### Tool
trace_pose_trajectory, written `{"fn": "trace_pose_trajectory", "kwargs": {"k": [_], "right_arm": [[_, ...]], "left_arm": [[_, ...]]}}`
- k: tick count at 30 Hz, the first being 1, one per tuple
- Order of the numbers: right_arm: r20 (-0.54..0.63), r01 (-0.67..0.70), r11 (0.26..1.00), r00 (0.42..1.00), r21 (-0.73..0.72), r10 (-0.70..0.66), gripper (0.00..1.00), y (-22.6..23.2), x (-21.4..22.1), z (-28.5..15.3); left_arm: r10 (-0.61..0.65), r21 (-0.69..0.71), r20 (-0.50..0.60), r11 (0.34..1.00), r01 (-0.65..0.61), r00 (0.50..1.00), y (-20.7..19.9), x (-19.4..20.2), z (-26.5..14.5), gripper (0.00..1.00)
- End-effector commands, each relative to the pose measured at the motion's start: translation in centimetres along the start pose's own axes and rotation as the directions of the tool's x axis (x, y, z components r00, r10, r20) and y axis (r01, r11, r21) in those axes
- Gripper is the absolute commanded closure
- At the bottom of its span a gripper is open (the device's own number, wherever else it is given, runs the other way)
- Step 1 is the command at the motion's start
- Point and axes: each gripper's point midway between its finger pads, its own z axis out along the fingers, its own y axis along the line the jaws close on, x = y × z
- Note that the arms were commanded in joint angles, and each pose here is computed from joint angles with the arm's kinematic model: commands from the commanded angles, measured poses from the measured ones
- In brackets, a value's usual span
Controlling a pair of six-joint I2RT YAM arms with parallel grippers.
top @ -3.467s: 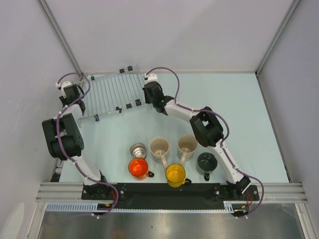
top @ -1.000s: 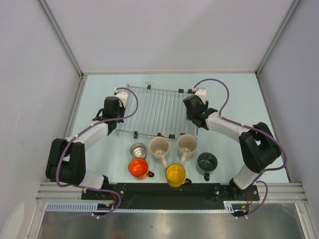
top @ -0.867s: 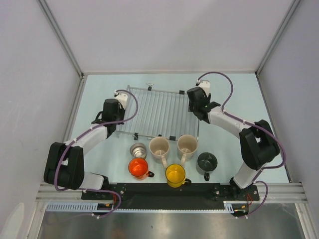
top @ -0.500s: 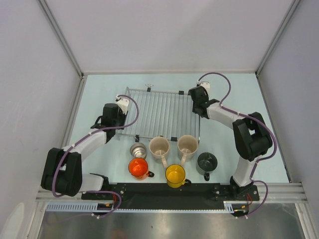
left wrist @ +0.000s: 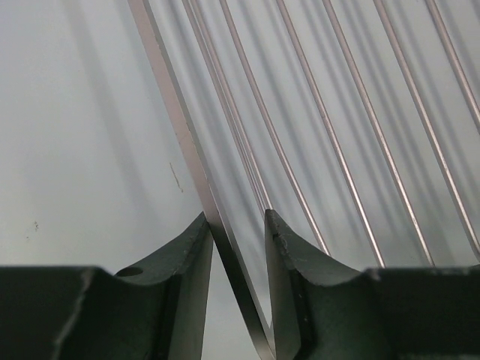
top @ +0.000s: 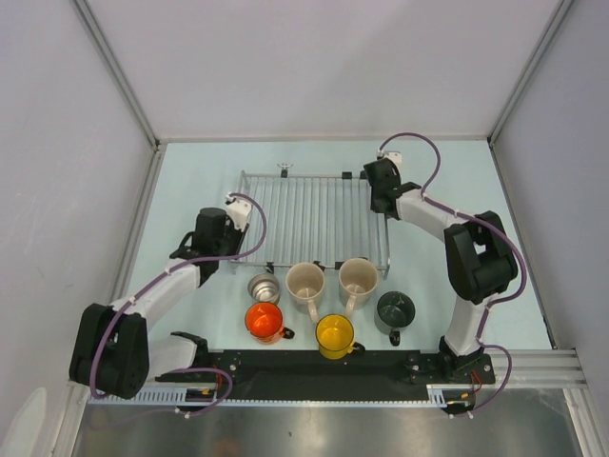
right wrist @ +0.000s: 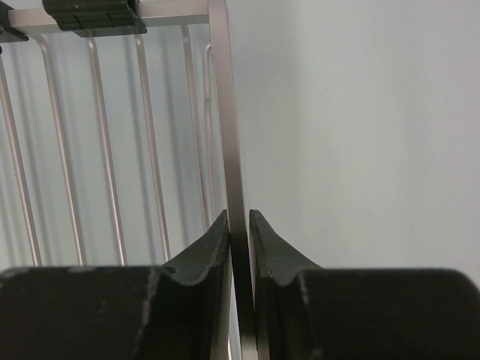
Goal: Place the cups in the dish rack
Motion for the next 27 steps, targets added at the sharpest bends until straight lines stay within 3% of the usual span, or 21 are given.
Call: {"fn": "trace_pose_trajectory", "kwargs": {"k": [1,5,12,22,26,27], "right_arm": [[0.067,-0.048,0.999,0.997,0.019,0.047,0.81,-0.4,-3.1,-0.6],[0.059,-0.044,0.999,0.997,0.021,0.042,0.78,-0.8,-2.7,-0.7],[0.059,-0.038,0.999,0.998,0.024,0.037,0.64,-1.2,-3.2,-0.3],[0.039,-0.044,0.999,0.998,0.032,0.043,0.62,-1.5,-3.1,0.8],[0.073,-0.073,0.997,0.995,0.027,0.071,0.5,-1.9,-4.0,-1.0],[0.085,-0.076,0.997,0.994,0.023,0.074,0.47,-1.9,-4.2,-1.5]], "left_arm": [[0.045,0.12,0.054,0.991,-0.051,0.998,-3.0,-0.8,-0.9,0.63],[0.057,0.102,0.053,0.993,-0.062,0.997,-2.8,-1.3,-0.5,0.64],[0.058,0.105,0.072,0.992,-0.065,0.996,-2.8,-2.3,-0.4,0.64],[0.063,0.107,0.102,0.991,-0.074,0.993,-2.7,-4.0,-0.3,0.64],[0.068,0.106,0.116,0.991,-0.08,0.991,-2.6,-4.3,-1.2,0.6],[0.07,0.105,0.127,0.991,-0.084,0.989,-2.5,-4.4,-1.6,0.55]]}}
